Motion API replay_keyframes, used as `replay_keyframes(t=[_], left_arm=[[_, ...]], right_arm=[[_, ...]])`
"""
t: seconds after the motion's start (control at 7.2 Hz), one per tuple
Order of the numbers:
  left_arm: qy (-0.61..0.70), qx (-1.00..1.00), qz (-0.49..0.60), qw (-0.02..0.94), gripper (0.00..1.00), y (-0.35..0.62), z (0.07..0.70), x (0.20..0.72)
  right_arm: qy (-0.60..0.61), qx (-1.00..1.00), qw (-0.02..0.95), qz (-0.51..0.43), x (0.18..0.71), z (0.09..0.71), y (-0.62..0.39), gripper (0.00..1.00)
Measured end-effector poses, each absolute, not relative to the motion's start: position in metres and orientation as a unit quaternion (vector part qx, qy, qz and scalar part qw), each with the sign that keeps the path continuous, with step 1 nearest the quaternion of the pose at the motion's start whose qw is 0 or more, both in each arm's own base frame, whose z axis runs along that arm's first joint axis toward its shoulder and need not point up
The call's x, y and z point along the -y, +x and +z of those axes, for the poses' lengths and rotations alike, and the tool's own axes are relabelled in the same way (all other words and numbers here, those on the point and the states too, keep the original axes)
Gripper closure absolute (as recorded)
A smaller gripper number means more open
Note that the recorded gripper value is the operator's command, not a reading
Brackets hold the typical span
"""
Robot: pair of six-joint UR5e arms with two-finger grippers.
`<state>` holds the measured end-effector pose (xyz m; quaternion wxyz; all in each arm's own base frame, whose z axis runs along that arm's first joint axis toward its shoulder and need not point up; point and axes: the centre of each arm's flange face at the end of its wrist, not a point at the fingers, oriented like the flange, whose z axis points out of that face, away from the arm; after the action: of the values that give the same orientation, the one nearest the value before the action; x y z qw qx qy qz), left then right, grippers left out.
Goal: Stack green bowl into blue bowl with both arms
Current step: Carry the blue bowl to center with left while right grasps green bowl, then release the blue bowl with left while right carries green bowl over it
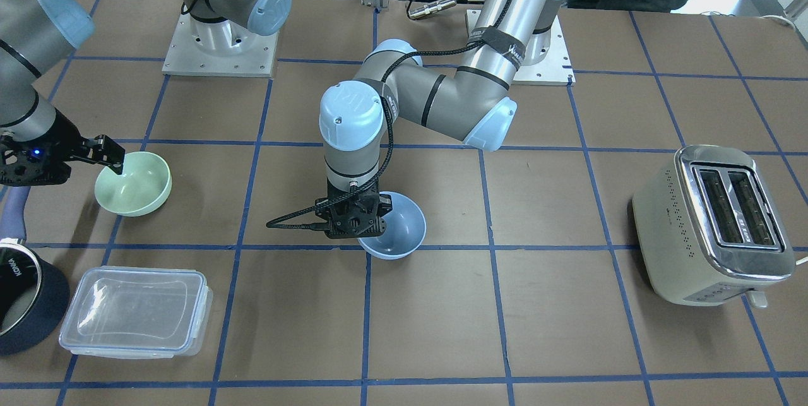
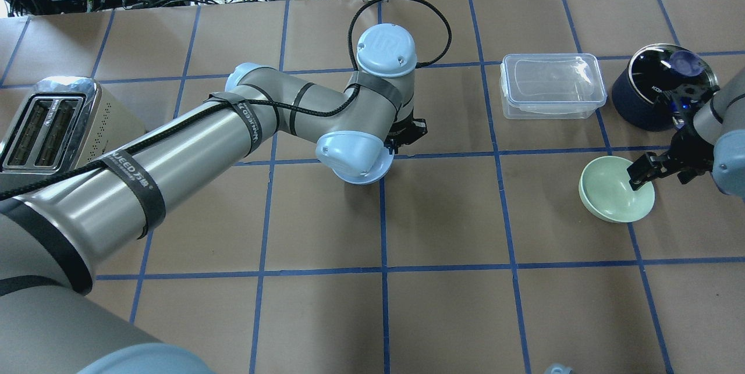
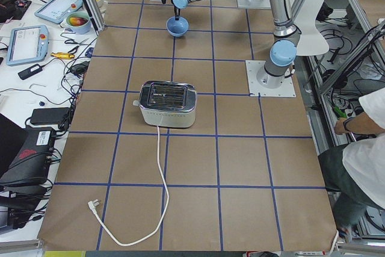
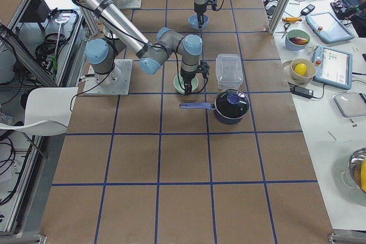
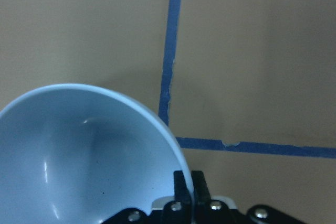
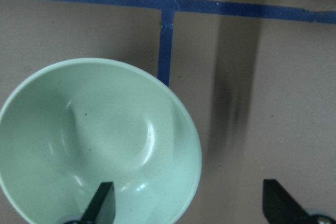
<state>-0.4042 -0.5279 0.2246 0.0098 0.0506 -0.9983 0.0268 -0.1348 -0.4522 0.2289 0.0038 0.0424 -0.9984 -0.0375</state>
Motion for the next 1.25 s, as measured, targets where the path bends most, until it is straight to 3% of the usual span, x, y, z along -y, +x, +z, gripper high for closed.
replay_keyframes(t=[0.14, 0.28, 0.42, 0.83, 1.25], left_arm=[[0.06, 0.998, 0.026, 0.008, 1.0, -0.409, 0.221, 0.526], [0.069, 0.997, 0.028, 0.009, 0.71, -0.412, 0.222, 0.526], [0.075, 0.997, 0.033, 0.013, 0.01, -0.415, 0.226, 0.53], [0.055, 0.995, 0.07, 0.037, 0.0, -0.41, 0.284, 0.557], [-0.006, 0.999, 0.047, 0.012, 0.0, -0.266, 0.398, 0.602]], right_arm=[[0.041, 0.998, -0.002, -0.042, 0.451, 0.214, -0.137, 0.96], [0.041, 0.998, -0.004, -0.046, 0.45, 0.208, -0.138, 1.0], [0.041, 0.998, -0.002, -0.049, 0.45, 0.207, -0.139, 1.0], [0.042, 0.998, -0.001, -0.047, 0.452, 0.212, -0.139, 1.0], [0.057, 0.998, -0.018, -0.017, 0.479, 0.257, -0.1, 1.0]])
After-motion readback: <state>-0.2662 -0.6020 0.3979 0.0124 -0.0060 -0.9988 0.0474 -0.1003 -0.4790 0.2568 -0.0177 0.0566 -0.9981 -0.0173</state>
